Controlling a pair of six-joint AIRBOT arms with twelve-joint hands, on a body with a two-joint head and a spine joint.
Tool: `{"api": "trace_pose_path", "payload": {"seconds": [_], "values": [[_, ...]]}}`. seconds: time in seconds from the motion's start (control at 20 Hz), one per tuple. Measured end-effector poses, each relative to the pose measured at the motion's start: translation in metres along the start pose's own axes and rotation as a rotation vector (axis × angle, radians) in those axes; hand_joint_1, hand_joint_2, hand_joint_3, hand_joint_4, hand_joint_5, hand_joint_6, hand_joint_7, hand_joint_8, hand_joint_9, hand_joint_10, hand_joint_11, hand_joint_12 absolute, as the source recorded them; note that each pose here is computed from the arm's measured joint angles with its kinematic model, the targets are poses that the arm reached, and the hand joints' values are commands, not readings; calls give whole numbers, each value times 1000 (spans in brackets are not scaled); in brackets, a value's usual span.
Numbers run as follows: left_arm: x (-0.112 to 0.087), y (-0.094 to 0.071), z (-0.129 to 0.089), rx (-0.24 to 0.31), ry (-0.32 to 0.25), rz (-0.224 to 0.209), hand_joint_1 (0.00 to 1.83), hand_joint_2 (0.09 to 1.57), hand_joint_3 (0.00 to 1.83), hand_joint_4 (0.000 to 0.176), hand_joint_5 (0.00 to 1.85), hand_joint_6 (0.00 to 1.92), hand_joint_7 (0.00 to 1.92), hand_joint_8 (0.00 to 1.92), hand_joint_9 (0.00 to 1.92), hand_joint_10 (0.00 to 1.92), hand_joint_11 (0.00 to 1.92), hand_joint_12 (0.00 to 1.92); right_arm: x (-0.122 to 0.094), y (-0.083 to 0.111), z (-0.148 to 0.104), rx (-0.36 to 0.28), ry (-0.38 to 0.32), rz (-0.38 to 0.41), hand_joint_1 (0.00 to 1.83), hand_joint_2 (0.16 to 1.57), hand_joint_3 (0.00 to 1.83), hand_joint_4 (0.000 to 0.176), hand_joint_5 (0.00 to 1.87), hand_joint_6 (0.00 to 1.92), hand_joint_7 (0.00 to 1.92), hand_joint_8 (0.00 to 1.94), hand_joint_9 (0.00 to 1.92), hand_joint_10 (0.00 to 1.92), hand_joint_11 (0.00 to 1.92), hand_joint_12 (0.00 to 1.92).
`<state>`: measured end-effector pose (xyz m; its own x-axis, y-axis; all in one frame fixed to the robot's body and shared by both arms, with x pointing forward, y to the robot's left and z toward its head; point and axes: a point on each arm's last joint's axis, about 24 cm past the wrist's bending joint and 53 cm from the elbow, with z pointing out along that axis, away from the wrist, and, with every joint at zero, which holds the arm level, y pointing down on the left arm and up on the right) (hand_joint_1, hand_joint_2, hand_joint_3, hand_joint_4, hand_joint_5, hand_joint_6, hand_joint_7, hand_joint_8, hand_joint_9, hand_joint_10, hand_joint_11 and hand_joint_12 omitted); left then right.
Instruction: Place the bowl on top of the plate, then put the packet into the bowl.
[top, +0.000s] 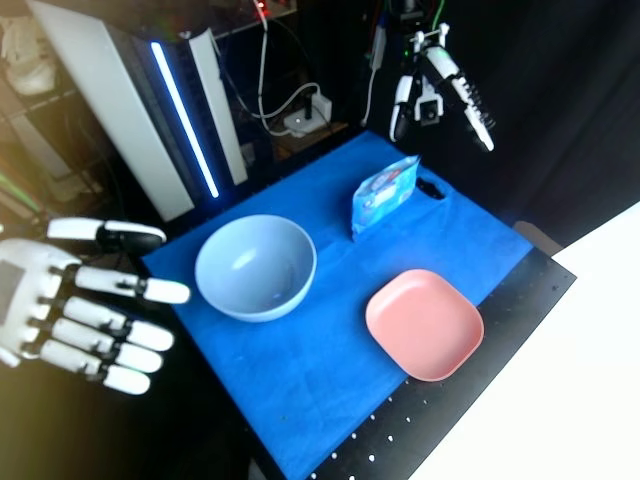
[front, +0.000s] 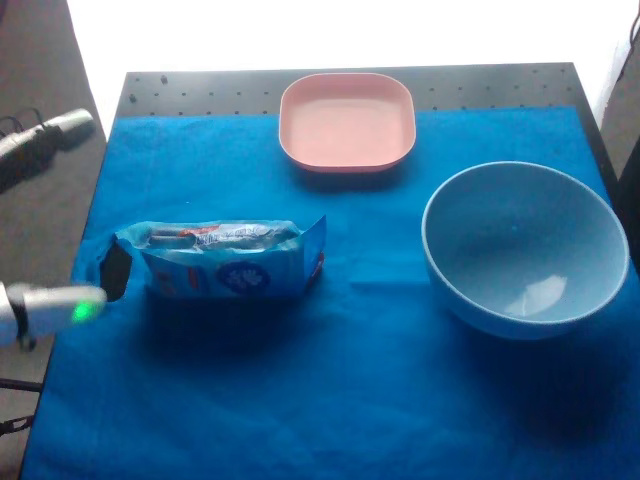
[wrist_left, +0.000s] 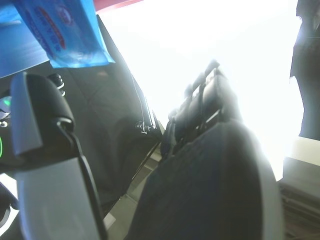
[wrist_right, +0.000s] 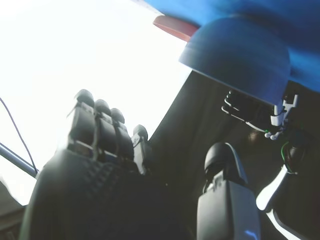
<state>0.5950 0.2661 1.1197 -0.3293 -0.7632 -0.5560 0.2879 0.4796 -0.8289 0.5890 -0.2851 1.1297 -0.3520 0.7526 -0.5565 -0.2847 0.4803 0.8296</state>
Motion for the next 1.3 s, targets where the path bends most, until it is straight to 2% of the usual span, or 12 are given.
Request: {"api": "trace_pose_path", "payload": {"seconds": [0.15,0.2,0.25,0.35,0.45,0.55,0.7,0.95,1.05,1.1,1.2,1.3], "values": [[0,0,0,-2,1,1,755,989,4,99,206,4,82,1,39,3,0,473,0,0,0,-1,-2,1,780,1066,0,45,326,0,221,1,214,2,0,671],[1,1,0,-2,0,-1,737,978,0,102,188,2,75,1,30,2,0,441,0,1,1,-3,-2,2,753,1026,0,35,267,10,186,6,155,11,0,403],[2,2,0,-6,2,-4,717,967,0,116,160,5,63,3,5,0,0,322,0,3,3,-13,1,2,792,966,0,55,162,10,100,6,58,8,0,124],[4,2,0,-6,8,-3,709,938,0,126,133,1,38,3,0,0,0,184,2,9,6,-36,12,-1,761,888,0,106,59,0,22,0,3,0,0,12],[3,2,0,-3,8,-2,712,915,0,132,109,0,24,0,0,0,0,137,6,23,13,-89,31,-4,656,850,0,95,18,0,0,0,0,0,4,3],[4,0,1,2,12,1,717,914,0,130,115,3,30,2,0,0,0,138,10,35,19,-135,50,-7,482,840,0,132,20,1,36,12,37,13,63,28],[4,-2,2,12,13,1,707,918,0,133,124,4,27,0,0,0,0,168,27,51,31,-183,128,-31,614,822,0,174,24,1,1,0,1,0,2,0],[4,-1,2,5,13,2,714,950,5,105,144,2,45,2,6,1,0,335,70,52,46,-169,326,-140,558,818,0,175,9,0,0,0,0,0,12,5],[6,-1,2,7,18,2,716,951,3,118,143,0,43,0,0,0,0,329,81,56,53,-180,388,-202,540,850,9,175,1,0,0,0,0,0,20,9],[5,-1,2,6,18,3,703,950,1,112,147,1,46,1,7,2,0,380,86,56,55,-176,417,-227,531,871,16,168,13,5,0,0,0,0,47,21],[3,1,2,2,11,5,723,947,0,113,155,2,55,2,8,1,0,353,98,54,55,-170,470,-273,572,877,6,127,83,9,0,0,14,2,67,34],[4,0,2,3,14,6,719,950,1,119,157,2,57,2,7,0,0,343,107,51,55,-162,516,-320,631,855,0,118,113,12,0,0,27,6,107,54]]}}
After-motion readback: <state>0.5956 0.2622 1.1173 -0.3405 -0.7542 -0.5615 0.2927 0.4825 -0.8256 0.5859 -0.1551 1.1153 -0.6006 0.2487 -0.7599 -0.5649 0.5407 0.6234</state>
